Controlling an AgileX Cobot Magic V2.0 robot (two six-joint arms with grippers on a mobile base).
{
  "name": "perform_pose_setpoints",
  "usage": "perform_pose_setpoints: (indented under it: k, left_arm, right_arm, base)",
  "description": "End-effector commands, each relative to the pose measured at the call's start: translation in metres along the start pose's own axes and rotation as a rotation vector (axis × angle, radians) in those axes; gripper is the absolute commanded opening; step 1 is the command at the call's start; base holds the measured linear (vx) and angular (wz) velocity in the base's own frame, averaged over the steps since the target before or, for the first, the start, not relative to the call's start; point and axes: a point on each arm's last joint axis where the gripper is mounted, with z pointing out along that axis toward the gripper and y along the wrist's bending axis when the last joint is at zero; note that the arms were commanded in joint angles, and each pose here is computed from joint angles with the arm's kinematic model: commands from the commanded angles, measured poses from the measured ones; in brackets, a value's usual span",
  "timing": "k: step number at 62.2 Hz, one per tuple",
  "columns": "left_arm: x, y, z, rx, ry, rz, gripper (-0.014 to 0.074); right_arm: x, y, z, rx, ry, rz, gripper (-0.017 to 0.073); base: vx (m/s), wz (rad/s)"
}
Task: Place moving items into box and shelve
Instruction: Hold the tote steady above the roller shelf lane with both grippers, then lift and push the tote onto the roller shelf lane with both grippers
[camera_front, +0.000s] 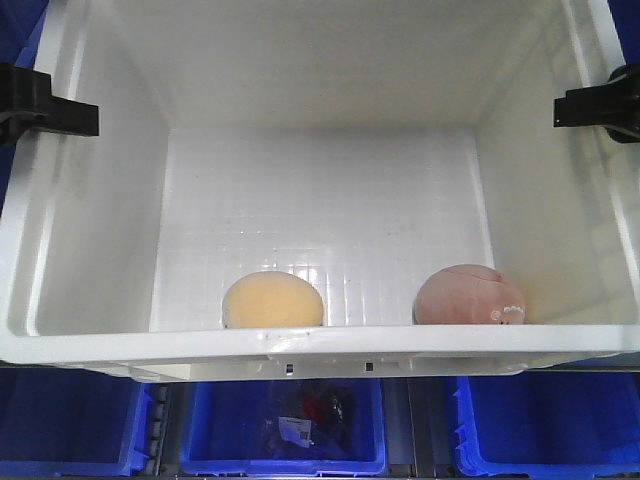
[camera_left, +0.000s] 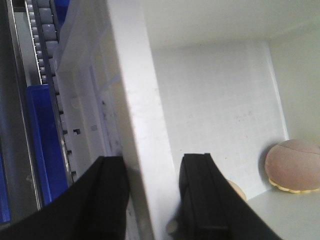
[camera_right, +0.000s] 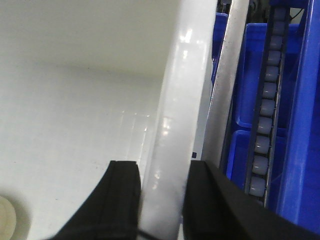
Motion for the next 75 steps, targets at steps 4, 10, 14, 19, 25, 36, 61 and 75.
perform_pose_setpoints:
  k: [4, 10, 14, 19, 25, 36, 61, 75]
  left_arm:
    - [-0.016, -0.014, -0.02, 0.069, -0.187, 0.011, -0.0006]
    - [-0.016, -0.014, -0.02, 0.069, -0.187, 0.011, -0.0006]
    - [-0.016, -0.014, -0.02, 0.069, -0.187, 0.011, -0.0006]
    - [-0.017, -0.014, -0.019, 0.068, -0.19, 0.01, -0.0006]
    - [-0.018, -0.012, -0.016, 0.054, -0.182, 0.015, -0.0006]
    - [-0.022, -0.003, 0.001, 0.011, -0.139, 0.02, -0.0006]
    - [-0.064, 0.03, 0.069, -0.102, -0.348, 0.003, -0.0006]
    - [-0.074, 0.046, 0.103, -0.139, -0.403, -0.009, -0.0004]
  right_arm:
    - [-0.022, 0.002, -0.021, 0.001, -0.216, -0.011, -0.0006]
    - [-0.022, 0.002, -0.021, 0.001, -0.216, -0.011, -0.0006]
    - [-0.022, 0.002, -0.022, 0.001, -0.217, -0.011, -0.0006]
    - [-0.022, 0.002, -0.021, 0.001, -0.214, -0.011, -0.0006]
    - [-0.022, 0.002, -0.018, 0.0, -0.205, -0.009, -0.0006]
    - [-0.024, 0.0, -0.003, 0.001, -0.178, 0.0, -0.0006]
    - [-0.054, -0.014, 0.071, 0.018, -0.338, 0.016, -0.0006]
    - [-0.055, -0.019, 0.103, 0.021, -0.343, 0.052, -0.0003]
  base:
    - [0.0, 0.0]
    - [0.0, 0.0]
    - [0.0, 0.0]
    - [0.0, 0.0]
    - [0.0, 0.0]
    - [0.0, 0.0]
    - [0.0, 0.0]
    - [0.0, 0.0]
